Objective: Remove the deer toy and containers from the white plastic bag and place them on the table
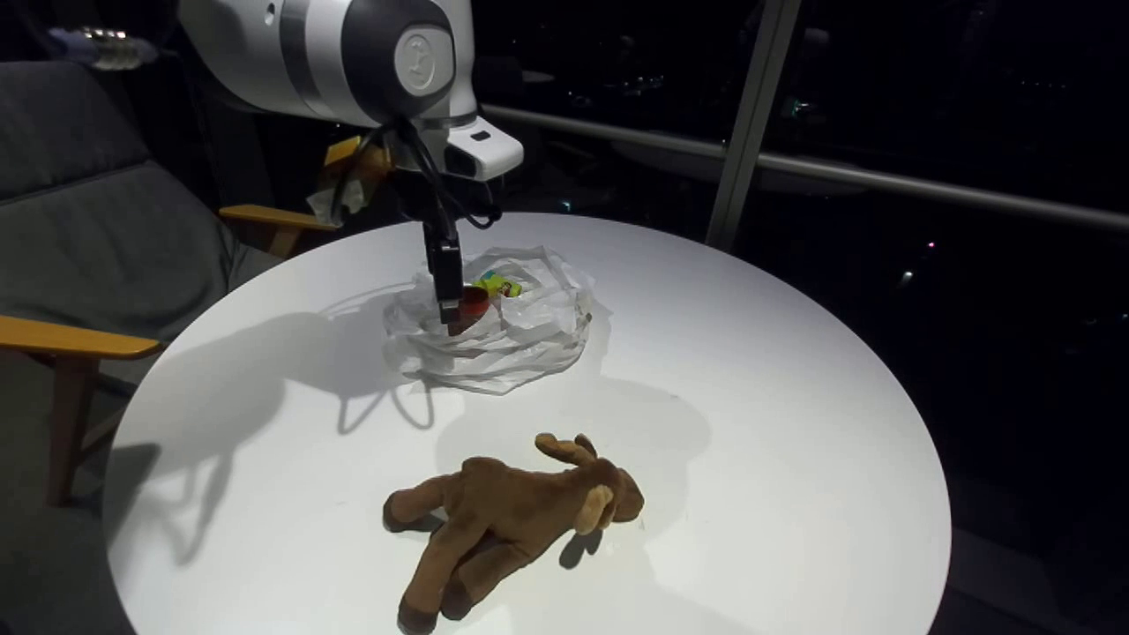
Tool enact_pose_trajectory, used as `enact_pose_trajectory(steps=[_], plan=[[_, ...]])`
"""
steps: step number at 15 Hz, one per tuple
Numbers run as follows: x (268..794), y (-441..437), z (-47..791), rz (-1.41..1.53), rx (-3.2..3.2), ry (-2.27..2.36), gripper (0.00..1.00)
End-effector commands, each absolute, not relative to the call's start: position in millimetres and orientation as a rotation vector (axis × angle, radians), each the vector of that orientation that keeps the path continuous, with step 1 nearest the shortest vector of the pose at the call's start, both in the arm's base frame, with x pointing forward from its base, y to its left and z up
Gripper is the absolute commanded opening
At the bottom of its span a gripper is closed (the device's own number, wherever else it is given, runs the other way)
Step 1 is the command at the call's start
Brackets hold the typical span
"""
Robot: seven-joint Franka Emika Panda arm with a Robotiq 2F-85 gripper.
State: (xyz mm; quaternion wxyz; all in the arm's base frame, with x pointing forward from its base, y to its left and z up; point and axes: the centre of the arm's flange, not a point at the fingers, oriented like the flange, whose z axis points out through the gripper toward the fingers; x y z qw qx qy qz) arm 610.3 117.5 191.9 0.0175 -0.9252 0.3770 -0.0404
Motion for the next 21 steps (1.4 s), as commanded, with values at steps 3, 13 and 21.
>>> enact_pose_trajectory(steps=[3, 13, 21], plan=[[621.7, 119.0, 195.1, -0.199, -2.861, 1.225, 0.91], [631.5, 127.3, 189.8, -0.287, -2.950, 1.162, 0.58], [636.5, 133.0, 192.9, -0.308, -2.967, 1.113, 1.00]])
